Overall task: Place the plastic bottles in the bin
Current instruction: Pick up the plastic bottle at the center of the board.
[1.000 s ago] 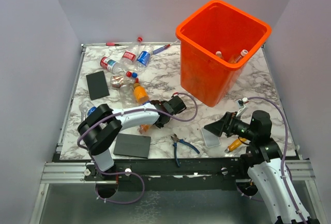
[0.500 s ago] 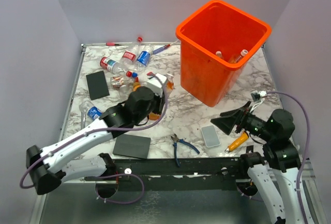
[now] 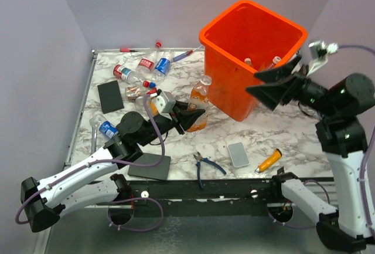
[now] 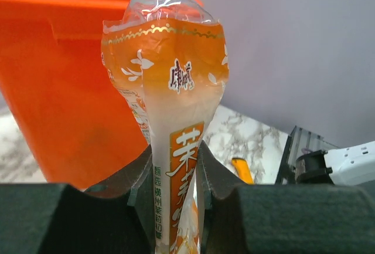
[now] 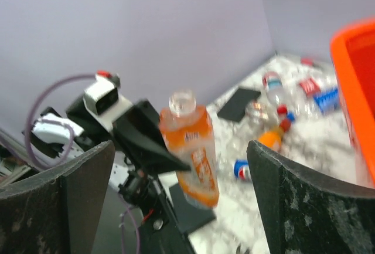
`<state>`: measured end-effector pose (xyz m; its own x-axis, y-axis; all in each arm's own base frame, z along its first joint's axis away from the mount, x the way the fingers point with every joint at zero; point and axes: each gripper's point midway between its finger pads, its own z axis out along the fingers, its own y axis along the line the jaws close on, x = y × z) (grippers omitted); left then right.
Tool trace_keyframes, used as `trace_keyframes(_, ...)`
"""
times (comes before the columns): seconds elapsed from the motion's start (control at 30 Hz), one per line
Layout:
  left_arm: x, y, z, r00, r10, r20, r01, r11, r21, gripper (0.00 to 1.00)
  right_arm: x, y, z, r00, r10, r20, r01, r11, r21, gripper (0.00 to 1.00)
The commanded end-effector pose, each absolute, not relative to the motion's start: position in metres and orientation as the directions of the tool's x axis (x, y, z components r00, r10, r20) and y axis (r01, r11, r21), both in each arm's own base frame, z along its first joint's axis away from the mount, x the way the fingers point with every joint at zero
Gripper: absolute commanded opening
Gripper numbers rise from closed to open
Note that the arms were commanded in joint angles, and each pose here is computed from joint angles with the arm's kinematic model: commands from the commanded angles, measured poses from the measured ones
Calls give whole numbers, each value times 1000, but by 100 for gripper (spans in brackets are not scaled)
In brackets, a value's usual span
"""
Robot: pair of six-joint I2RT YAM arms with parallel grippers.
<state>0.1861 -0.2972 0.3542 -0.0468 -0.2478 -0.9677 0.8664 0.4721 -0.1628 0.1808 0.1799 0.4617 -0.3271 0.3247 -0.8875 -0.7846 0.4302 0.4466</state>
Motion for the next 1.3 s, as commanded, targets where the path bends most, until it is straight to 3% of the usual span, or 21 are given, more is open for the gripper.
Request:
trace_keyframes(0.0, 173, -288, 412, 178, -375, -910, 897, 442, -6, 18, 187, 193, 535, -171, 296, -940, -876, 392, 282, 96)
trace_keyframes(0.13, 182, -276, 435, 310, -377, -873, 844, 532, 70, 18, 228, 208, 566, -177, 354, -918, -848, 419, 325, 93)
trace_keyframes(0.23, 195, -270, 432, 391, -302, -870, 783, 606, 141, 18, 262, 230, 573, -144, 360, -922, -783, 528, 329, 91)
trace_keyframes(0.37, 209, -251, 425, 465, -183, -866, 676, 705, 214, 18, 270, 287, 582, -68, 246, -967, -730, 649, 216, 96)
trace_keyframes(0.5, 213, -223, 420, 517, -108, -849, 578, 776, 253, 18, 288, 305, 567, -87, 253, -964, -690, 682, 241, 98)
trace_keyframes(0.73, 208, -201, 400, 506, -113, -855, 544, 811, 214, 18, 250, 323, 531, -167, 312, -935, -794, 519, 315, 98)
trace_keyframes(0.9, 207, -208, 391, 489, -144, -860, 576, 794, 194, 18, 236, 333, 509, -150, 262, -953, -744, 605, 284, 95)
trace_keyframes(1.27, 203, -214, 386, 481, -168, -860, 609, 770, 191, 18, 228, 354, 477, -175, 210, -962, -705, 655, 271, 96)
